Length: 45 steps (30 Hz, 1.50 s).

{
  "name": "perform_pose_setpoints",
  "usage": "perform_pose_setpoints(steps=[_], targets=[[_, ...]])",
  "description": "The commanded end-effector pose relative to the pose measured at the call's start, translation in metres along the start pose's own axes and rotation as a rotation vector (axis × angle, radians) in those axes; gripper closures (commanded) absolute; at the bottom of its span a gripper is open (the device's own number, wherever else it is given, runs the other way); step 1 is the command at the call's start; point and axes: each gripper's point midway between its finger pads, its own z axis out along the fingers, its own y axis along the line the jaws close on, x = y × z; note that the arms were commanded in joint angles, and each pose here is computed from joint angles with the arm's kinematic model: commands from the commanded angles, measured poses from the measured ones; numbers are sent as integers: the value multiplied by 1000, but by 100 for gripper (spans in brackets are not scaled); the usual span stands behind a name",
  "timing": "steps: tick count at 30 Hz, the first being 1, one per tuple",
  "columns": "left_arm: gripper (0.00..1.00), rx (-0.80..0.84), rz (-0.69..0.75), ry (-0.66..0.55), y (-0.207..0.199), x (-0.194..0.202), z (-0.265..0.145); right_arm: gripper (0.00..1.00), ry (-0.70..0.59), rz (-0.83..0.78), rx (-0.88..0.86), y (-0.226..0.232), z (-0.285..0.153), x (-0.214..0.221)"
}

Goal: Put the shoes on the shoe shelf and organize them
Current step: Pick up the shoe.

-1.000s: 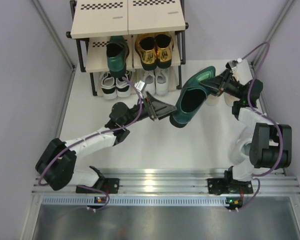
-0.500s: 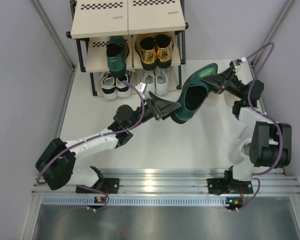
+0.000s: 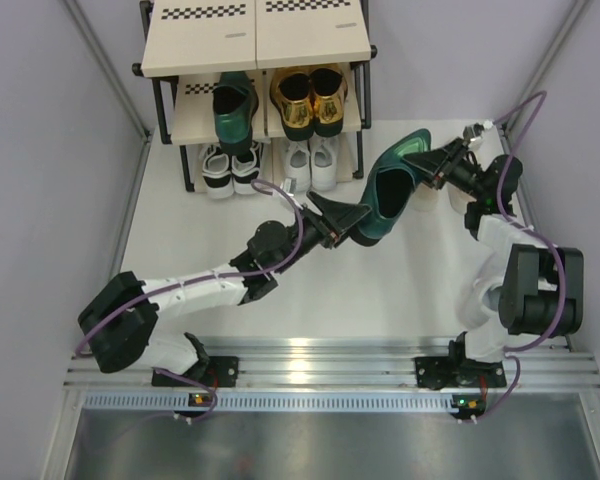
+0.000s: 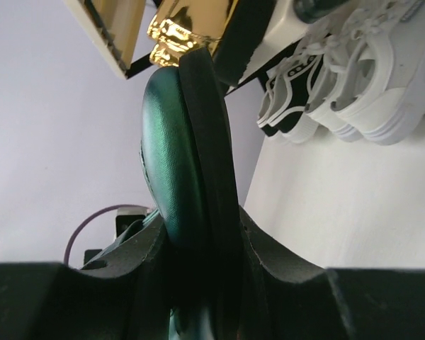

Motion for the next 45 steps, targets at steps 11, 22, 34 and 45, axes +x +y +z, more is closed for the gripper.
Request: perform_pose_setpoints(steps=[11, 22, 34, 45], targets=[[92, -119, 10, -76, 32, -4, 3, 100, -52, -158, -20, 28, 8, 6], [100, -170, 273, -67, 26, -22, -54, 41, 84, -276, -67, 36, 7, 21], [100, -333, 318, -217, 27, -74, -145, 15, 201, -348, 126, -10, -2, 33], [100, -655, 384, -408, 20, -125, -212, 14, 235, -345, 168, -33, -8, 41]])
